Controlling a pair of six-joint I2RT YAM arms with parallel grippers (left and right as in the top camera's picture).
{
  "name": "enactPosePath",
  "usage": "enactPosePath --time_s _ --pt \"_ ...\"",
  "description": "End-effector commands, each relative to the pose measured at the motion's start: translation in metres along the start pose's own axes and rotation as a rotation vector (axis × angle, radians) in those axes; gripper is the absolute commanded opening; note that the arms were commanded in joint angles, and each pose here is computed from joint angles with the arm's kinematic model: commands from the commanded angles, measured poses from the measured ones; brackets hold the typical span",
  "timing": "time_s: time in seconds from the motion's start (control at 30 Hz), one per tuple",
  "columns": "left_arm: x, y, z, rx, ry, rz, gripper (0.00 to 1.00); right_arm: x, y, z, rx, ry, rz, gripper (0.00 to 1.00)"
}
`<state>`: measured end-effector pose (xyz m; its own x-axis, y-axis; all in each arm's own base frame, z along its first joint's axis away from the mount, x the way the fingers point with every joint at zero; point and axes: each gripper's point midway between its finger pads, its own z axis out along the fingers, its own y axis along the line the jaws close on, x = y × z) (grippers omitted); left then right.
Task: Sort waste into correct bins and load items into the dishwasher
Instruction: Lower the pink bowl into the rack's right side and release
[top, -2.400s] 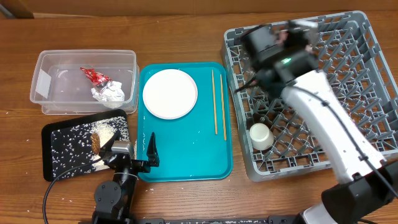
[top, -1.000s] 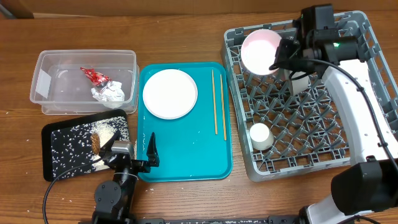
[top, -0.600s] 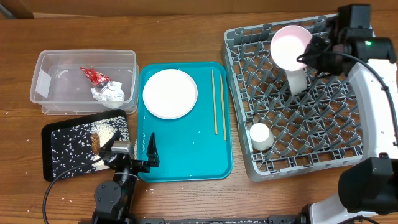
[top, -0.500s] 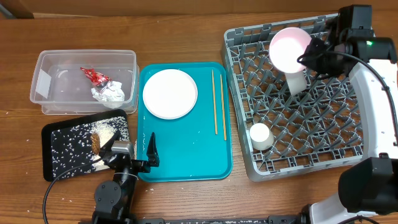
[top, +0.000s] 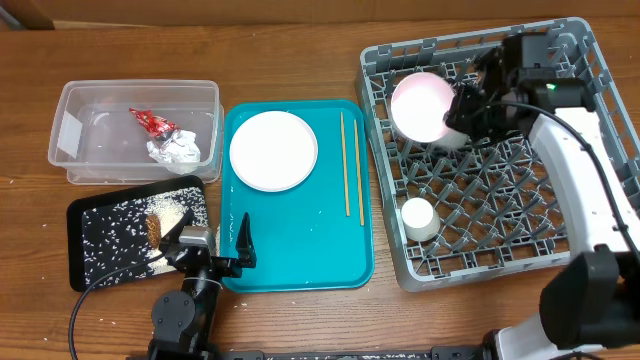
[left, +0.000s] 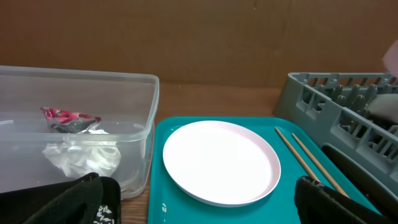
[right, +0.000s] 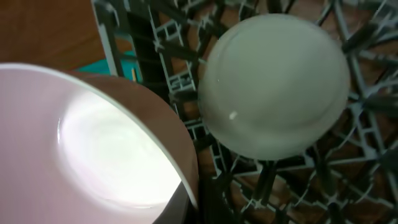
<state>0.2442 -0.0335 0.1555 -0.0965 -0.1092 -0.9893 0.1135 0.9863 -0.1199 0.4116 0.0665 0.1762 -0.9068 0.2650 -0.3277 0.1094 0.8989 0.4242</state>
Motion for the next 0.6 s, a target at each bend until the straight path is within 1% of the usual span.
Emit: enactPosePath --time_s 0.0,0.1,0.23,0.27,0.37,0.57 --pt "-0.001 0.001 0.0 0.0 -0.008 -0.008 1.0 -0.036 0.007 -0.059 0.039 -0.207 -0.057 0.04" --pt "-0.001 0.001 0.0 0.0 -0.008 -0.008 1.0 -0.044 -0.037 -0.077 0.235 -0.28 0.071 0.04" --pt "-0.001 0.001 0.0 0.0 -0.008 -0.008 1.0 -0.03 -0.131 -0.114 0.698 -0.378 0.386 0.04" --pt "-0.001 0.001 0.0 0.0 -0.008 -0.008 1.0 -0.026 -0.143 -0.122 0.772 -0.4 0.433 0.04" --pt "-0.001 0.001 0.0 0.0 -0.008 -0.008 1.0 -0.019 -0.167 -0.146 0.965 -0.469 0.498 0.04" --pt "-0.001 0.001 0.0 0.0 -0.008 -0.008 1.0 -0.028 -0.182 -0.175 1.138 -0.61 0.502 0.04"
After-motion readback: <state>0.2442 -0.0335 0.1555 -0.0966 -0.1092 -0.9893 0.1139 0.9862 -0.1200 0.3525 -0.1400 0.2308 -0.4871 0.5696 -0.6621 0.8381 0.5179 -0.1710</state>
